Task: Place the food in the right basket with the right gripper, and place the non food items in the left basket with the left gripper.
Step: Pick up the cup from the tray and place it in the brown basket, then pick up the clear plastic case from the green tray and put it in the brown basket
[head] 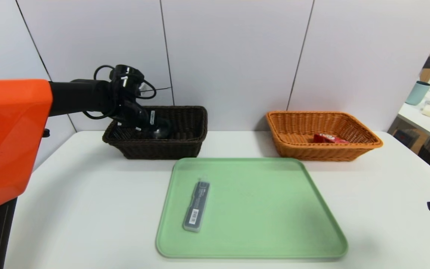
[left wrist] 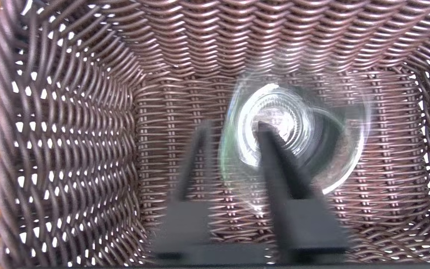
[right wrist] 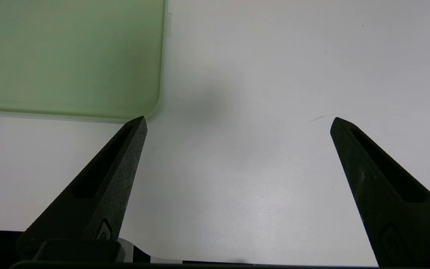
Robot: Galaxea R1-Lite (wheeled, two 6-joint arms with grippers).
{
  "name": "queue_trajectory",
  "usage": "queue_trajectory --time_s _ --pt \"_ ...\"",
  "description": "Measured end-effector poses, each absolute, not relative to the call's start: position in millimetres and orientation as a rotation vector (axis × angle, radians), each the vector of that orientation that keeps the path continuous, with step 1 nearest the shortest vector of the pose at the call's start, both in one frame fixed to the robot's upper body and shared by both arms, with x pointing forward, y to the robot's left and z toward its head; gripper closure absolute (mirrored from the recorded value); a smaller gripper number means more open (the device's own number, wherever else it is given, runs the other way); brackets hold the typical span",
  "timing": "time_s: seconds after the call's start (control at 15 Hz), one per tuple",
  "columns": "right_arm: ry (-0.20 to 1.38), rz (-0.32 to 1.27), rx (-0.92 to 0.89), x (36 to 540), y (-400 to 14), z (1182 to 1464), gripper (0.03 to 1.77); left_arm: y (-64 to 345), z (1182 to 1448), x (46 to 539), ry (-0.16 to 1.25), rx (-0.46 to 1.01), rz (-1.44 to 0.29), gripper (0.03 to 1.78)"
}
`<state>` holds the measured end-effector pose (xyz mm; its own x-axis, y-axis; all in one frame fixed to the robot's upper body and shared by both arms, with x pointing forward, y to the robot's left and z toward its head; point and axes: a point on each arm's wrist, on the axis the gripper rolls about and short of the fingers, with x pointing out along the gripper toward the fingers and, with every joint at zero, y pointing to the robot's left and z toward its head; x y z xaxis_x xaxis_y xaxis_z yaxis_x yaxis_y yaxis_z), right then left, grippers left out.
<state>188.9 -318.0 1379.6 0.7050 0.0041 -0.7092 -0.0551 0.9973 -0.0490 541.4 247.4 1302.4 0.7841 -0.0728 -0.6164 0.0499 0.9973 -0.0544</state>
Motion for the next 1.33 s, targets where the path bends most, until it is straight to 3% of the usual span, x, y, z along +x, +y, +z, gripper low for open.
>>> queue_trajectory --time_s 0.27,0.53,0.93,1.13,1.33 --pt "0.791 0.031 -0.070 188.9 -318.0 1378.8 0.10 247.4 1301.7 541.4 0.671 -0.035 -0.066 0.80" --pt "0.793 0.028 -0.070 189.0 -318.1 1378.3 0.10 249.3 1319.9 532.4 0.636 -0.011 -0.068 0.52" --pt "0.820 0.027 -0.072 189.7 -318.1 1371.3 0.10 233.0 1396.8 473.3 0.504 0.065 -0.148 0.30" --pt "0.828 0.010 -0.037 189.8 -318.4 1369.5 0.10 205.0 1421.4 422.1 0.561 0.085 -0.252 0.24" --pt "0.831 0.008 -0.034 189.7 -318.4 1368.8 0.10 184.7 1428.4 374.0 0.688 0.136 -0.345 0.20"
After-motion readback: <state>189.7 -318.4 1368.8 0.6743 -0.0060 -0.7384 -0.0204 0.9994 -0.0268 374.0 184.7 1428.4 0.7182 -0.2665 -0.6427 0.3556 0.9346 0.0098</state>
